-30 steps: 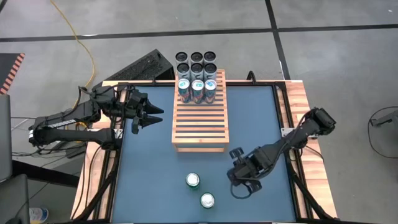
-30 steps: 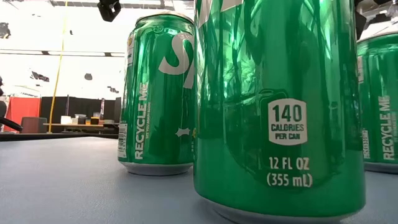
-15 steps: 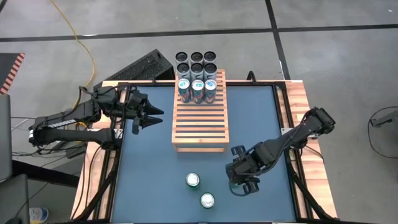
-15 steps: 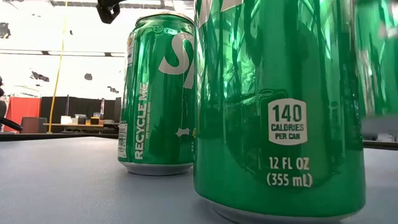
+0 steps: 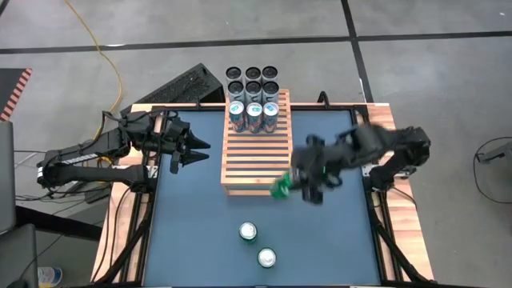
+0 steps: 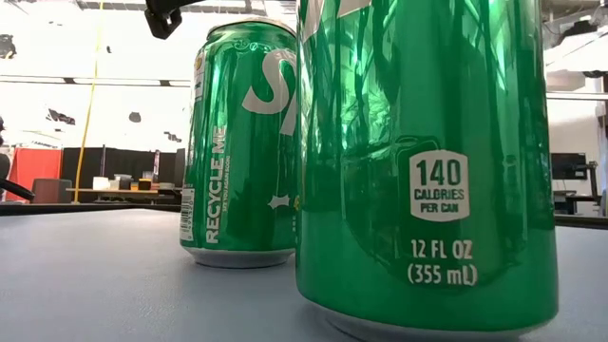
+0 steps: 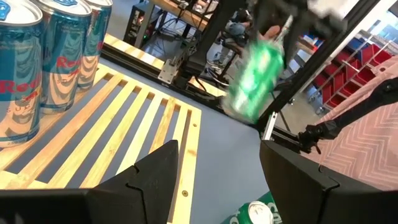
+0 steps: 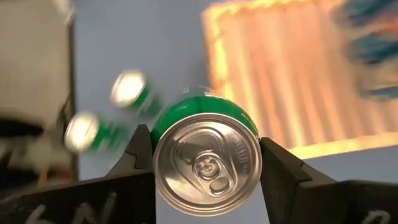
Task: Place canned beverage on shelf
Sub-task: Put the green soda can on the shelf
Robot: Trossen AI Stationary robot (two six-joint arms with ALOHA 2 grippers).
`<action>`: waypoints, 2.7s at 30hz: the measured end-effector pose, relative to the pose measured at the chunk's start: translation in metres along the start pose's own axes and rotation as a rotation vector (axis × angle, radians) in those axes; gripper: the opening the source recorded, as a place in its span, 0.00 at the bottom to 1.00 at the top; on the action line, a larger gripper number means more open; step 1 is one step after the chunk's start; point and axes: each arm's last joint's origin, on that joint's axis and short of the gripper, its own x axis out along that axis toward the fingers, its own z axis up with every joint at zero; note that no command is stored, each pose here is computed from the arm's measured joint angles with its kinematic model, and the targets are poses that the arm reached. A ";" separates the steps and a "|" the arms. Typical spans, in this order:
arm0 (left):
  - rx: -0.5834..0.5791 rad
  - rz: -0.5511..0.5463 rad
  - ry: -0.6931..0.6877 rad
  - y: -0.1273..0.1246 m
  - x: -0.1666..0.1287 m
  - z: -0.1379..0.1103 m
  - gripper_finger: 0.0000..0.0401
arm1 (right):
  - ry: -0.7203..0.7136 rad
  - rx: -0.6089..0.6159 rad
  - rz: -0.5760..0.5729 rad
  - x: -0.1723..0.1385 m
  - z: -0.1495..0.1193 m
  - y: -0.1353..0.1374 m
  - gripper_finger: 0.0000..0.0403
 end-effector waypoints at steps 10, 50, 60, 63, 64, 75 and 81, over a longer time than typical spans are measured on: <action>-0.001 0.001 -0.001 0.000 0.000 0.000 0.53 | -0.057 0.182 -0.187 -0.015 0.026 -0.078 0.38; -0.012 0.054 -0.031 0.002 0.000 0.001 0.53 | 0.058 0.498 -0.329 0.051 0.054 -0.129 0.37; -0.015 0.055 -0.031 0.002 0.000 0.001 0.53 | 0.058 0.481 -0.339 0.051 0.054 -0.130 0.37; -0.016 0.055 -0.031 0.002 0.000 0.001 0.53 | 0.060 0.473 -0.331 0.051 0.054 -0.127 0.38; -0.016 0.055 -0.031 0.002 0.000 0.001 0.53 | 0.060 0.471 -0.328 0.052 0.054 -0.126 0.38; -0.027 0.065 -0.037 0.002 0.000 0.001 0.53 | 0.090 0.467 -0.311 0.057 0.052 -0.124 0.37; -0.027 0.085 -0.047 0.002 0.000 0.001 0.53 | 0.097 0.470 -0.289 0.058 0.052 -0.123 0.37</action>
